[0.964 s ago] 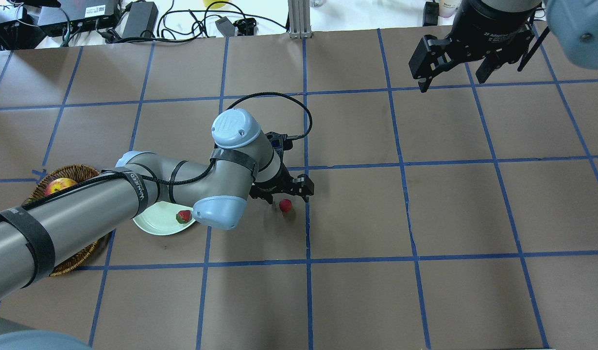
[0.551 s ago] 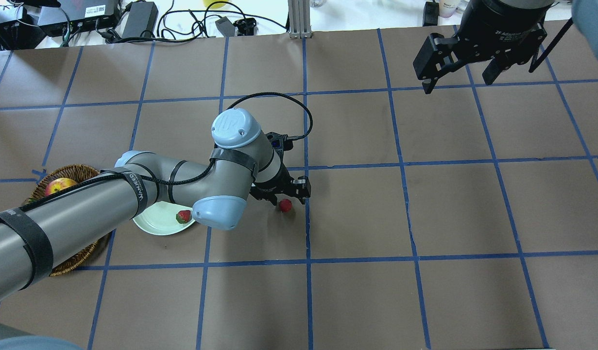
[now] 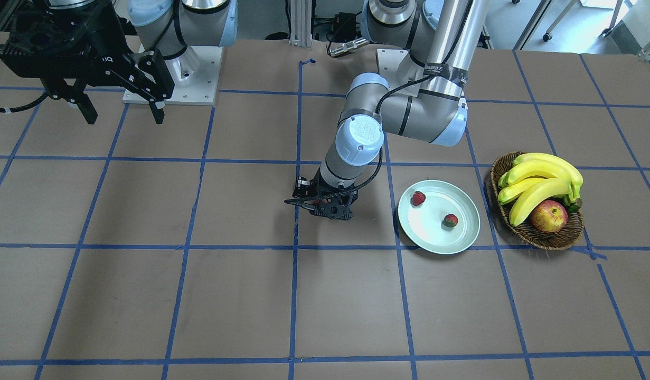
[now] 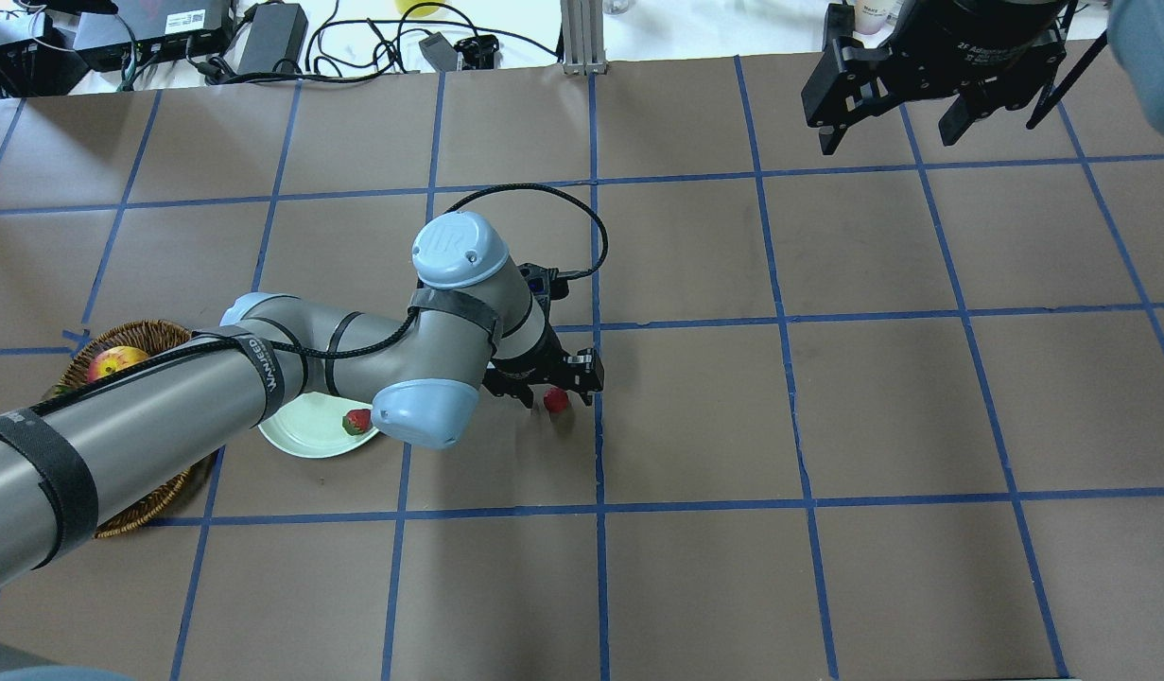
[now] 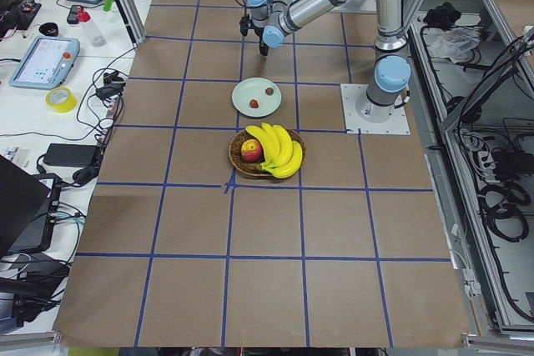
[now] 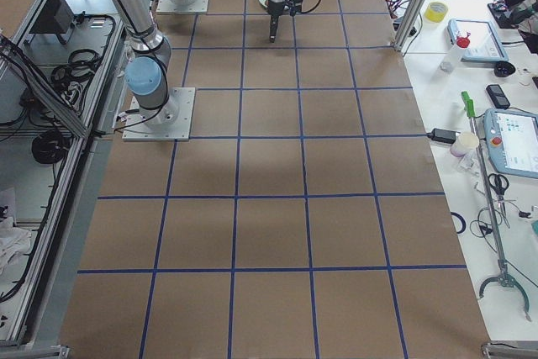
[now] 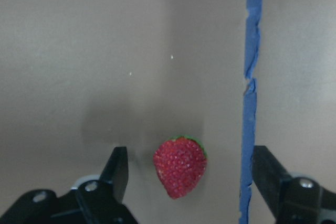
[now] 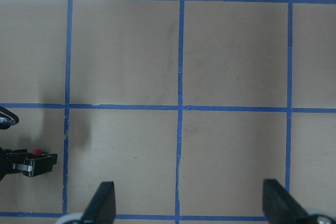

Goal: Collect all strawberries into plate
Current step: 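Reach the left gripper to the middle strawberry and grasp it while right retracts, then carry the strawberry into the plate and open the left gripper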

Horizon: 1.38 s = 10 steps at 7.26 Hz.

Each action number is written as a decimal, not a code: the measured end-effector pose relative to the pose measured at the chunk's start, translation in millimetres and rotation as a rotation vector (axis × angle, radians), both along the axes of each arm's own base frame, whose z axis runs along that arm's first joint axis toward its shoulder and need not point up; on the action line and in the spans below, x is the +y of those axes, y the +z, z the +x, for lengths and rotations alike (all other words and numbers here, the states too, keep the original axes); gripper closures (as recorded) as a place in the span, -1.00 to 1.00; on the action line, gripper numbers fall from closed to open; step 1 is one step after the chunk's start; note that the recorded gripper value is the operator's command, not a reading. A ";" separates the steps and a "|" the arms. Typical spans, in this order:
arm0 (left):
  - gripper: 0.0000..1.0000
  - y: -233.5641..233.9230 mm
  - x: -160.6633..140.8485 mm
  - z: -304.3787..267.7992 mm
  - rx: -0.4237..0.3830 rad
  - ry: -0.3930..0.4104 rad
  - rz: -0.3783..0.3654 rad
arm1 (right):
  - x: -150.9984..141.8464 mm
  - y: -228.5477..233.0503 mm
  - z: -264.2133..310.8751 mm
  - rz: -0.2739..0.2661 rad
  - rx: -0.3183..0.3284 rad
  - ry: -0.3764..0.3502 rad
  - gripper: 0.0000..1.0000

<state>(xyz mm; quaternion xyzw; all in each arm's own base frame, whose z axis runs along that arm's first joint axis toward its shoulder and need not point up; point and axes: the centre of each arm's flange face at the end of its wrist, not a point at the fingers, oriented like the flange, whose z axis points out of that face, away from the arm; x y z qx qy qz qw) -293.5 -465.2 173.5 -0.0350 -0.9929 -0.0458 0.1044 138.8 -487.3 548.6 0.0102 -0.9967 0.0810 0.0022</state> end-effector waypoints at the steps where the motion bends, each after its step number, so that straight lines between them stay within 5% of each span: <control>1: 1.00 1.3 -1.0 -0.4 0.002 -0.001 -0.002 | 0.1 -1.3 0.0 0.001 -0.002 -0.014 -1.00; 6: 1.00 37.1 -19.3 6.4 -0.015 0.013 -0.054 | 0.1 -3.4 -0.6 0.005 -0.004 -0.020 -1.00; 10: 1.00 128.0 -94.1 154.3 -0.151 0.026 -0.011 | 0.0 -3.4 -0.6 0.005 -0.005 -0.021 -1.00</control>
